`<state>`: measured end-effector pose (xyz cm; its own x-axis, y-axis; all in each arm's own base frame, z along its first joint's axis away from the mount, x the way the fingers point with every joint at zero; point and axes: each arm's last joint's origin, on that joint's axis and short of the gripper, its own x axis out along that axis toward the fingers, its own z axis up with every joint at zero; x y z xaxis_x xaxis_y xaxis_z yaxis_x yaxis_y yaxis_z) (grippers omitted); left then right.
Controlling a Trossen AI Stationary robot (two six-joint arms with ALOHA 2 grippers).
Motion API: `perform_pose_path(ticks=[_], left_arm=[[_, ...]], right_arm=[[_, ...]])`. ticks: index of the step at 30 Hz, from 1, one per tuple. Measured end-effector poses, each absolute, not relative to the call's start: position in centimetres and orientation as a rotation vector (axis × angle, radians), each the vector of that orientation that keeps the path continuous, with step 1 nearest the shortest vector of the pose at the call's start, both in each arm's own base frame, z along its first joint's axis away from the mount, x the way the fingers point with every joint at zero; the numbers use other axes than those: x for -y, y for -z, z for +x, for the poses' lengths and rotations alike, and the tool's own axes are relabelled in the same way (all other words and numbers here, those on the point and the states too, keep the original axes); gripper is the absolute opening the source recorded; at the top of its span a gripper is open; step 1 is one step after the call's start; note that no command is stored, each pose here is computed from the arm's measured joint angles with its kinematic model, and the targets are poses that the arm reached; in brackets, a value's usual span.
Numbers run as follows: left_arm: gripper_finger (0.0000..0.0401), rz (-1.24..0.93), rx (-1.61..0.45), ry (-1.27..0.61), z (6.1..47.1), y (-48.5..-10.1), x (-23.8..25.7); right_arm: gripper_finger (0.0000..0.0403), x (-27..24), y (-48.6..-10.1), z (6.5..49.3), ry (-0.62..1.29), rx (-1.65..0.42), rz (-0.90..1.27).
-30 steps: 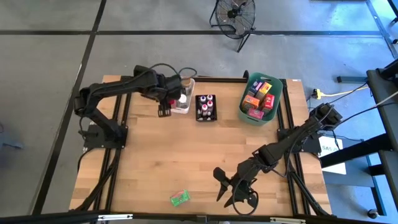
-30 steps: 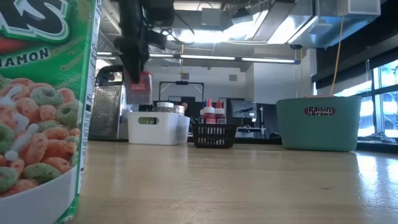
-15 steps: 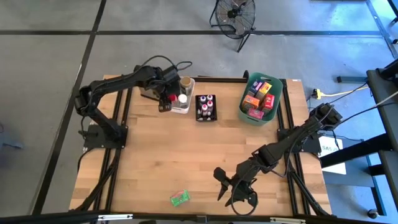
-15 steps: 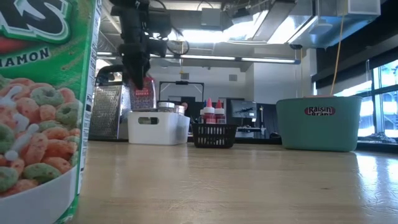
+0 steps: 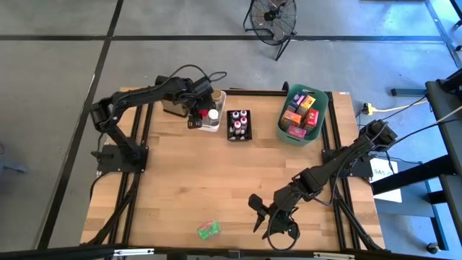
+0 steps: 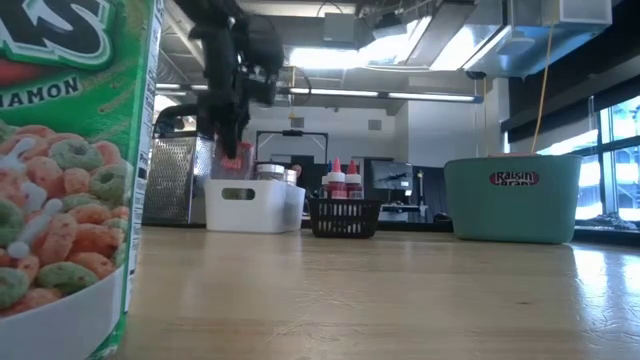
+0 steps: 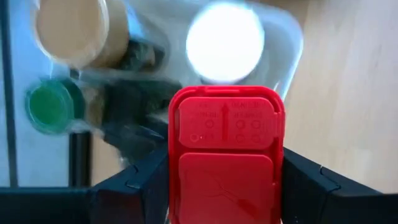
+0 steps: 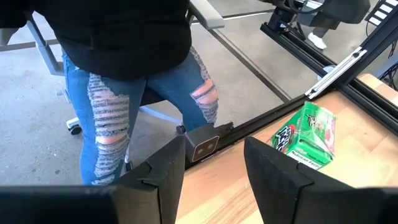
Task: Pick & Place Kitchen Items
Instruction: Put the red seasoning can into the white bin
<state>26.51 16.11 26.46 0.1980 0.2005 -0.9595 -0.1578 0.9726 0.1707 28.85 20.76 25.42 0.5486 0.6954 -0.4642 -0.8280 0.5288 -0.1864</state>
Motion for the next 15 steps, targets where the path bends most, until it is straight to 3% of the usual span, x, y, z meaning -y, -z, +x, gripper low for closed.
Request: perform_pose_path(ticks=[15], left_arm=[[0.022, -0.03, -1.352, -0.221, 26.8, -25.41, -16.56]], right_arm=[[0.0167, -20.75, -25.4, 28.85, -0.932, -0.358, -0.41]])
